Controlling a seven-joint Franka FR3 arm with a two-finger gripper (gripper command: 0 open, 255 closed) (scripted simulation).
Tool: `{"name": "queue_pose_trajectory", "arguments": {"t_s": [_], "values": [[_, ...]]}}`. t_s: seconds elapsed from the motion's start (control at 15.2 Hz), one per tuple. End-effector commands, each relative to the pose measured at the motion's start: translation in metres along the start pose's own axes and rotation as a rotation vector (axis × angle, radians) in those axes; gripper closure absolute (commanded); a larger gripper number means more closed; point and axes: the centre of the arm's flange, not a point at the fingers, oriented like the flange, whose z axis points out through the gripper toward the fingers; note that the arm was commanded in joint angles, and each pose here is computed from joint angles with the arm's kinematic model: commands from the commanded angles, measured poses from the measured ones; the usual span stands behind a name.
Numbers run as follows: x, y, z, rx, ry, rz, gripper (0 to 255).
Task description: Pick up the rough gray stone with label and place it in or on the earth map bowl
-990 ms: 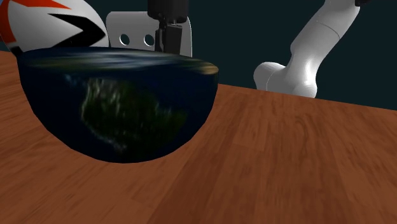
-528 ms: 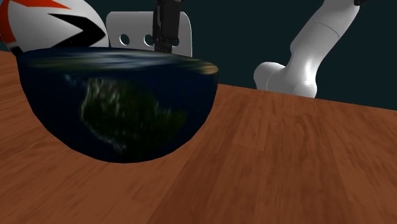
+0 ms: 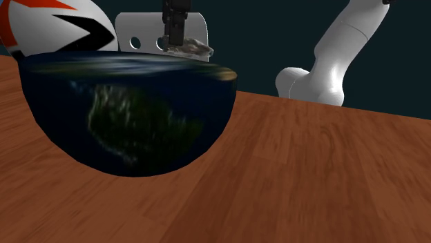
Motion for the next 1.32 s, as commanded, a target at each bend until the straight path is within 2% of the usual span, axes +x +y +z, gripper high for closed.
{"name": "queue_pose_trajectory", "arguments": {"t_s": [0.0,1.25], "values": [[0.002,0.0,-0.011,0.0,0.0,0.0,255],[0.021,-0.018,-0.108,0.0,0.0,0.0,255]]}}
